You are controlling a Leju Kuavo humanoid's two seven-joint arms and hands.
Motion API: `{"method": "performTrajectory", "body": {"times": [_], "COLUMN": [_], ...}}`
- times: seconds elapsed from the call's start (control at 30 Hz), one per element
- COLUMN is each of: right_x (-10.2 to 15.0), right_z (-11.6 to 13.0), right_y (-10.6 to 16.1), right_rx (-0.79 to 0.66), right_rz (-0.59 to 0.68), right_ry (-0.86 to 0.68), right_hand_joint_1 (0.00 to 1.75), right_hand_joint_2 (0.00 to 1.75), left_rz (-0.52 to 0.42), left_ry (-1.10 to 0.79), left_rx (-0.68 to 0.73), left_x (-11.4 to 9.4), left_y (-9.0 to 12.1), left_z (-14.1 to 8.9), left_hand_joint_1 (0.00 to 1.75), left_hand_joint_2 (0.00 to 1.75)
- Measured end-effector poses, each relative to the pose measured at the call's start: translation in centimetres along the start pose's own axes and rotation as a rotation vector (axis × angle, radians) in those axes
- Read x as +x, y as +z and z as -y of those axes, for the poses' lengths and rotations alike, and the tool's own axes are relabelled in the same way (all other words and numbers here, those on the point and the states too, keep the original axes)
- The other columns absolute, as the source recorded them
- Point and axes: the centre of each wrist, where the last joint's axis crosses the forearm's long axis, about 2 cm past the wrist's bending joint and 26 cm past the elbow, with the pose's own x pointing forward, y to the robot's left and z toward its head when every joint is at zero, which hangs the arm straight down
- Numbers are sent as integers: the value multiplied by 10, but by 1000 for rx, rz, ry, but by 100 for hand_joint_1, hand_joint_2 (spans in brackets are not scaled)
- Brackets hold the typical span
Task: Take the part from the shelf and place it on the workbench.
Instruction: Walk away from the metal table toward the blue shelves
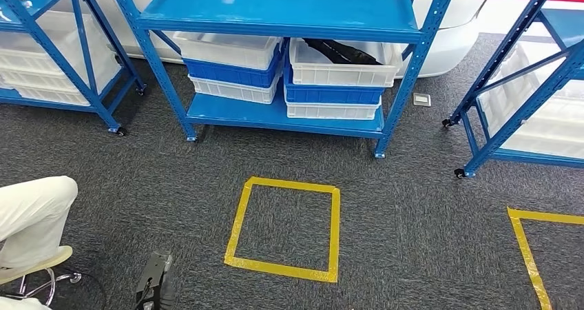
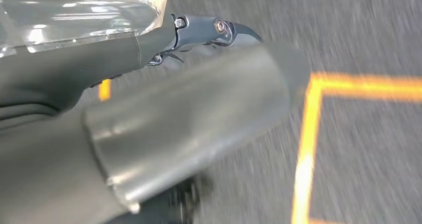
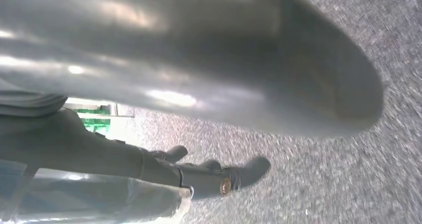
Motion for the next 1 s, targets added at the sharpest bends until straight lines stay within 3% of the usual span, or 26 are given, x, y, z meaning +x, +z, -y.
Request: {"method": "performTrajectory", "body": {"times": [0.87,1.0], "right_x": [7,9], "right_z": [10,12], "right_y": [2,3], "right_rx": [-23,-26], "right_rz": [9,13], "right_ry": [9,22], "right_hand_joint_1": [0,0], "right_hand_joint_2": [0,0], "left_rz": [25,46], "left_ry": [46,56], "left_rx": [-47,-35], "left_x": [-10,-8], "left_y": [6,-2], "left_z": [13,2], "left_hand_joint_1": [0,0], "left_hand_joint_2": [0,0]}}
